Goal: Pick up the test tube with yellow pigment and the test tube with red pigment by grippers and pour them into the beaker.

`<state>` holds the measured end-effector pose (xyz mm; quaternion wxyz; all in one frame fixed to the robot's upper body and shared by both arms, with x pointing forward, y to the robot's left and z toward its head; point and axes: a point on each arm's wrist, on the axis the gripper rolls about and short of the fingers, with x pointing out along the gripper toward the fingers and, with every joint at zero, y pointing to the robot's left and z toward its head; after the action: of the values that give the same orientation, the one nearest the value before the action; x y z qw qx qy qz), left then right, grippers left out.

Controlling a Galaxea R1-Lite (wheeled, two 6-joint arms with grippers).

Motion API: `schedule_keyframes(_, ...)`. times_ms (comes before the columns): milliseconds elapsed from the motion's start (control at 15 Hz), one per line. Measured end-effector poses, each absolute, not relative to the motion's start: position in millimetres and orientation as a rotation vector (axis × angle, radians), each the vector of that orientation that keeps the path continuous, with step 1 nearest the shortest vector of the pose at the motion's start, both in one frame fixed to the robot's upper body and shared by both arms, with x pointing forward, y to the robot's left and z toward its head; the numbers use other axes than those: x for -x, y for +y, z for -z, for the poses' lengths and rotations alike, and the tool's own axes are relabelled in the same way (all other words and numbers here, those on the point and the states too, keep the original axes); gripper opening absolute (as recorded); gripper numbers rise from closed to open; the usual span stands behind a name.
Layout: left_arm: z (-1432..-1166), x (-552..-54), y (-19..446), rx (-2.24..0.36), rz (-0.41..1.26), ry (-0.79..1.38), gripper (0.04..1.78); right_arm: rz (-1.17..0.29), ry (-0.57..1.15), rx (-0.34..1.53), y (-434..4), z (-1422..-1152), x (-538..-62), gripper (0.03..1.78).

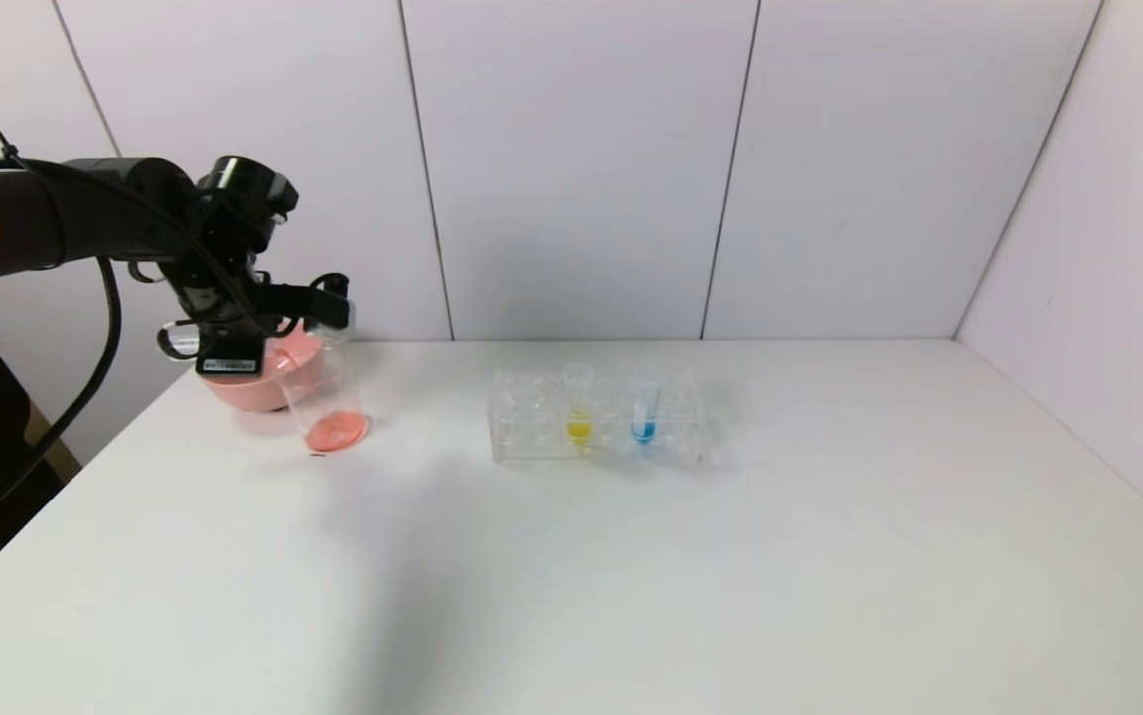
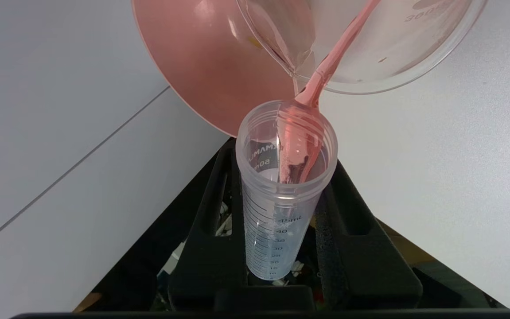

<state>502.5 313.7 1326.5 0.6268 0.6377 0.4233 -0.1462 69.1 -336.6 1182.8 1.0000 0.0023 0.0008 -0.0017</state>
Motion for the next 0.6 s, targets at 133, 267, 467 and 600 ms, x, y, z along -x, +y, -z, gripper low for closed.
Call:
schedule_keyframes(133, -1325.5, -502.9, 311.4, -1.468, 0.335, 0.973, 0.45, 0.003, 0.002, -0.004, -336.6, -1182.8, -69.1, 1.7)
schedule_keyframes(267, -1325.0, -503.0, 311.4, -1.476, 0.323, 0.985, 0.45, 0.003, 0.001, -0.004, -336.6, -1182.9, -69.1, 1.7)
schedule_keyframes(467, -1324.5, -503.2, 309.6, -1.484, 0.319, 0.99, 0.45, 0.003, 0.001, -0.005, -336.6, -1182.9, -69.1, 1.7)
schedule_keyframes(600, -1324.5, -503.1, 309.3, -1.494, 0.314, 0.995, 0.45, 0.003, 0.002, -0.005, -336.6, -1182.8, -69.1, 1.7)
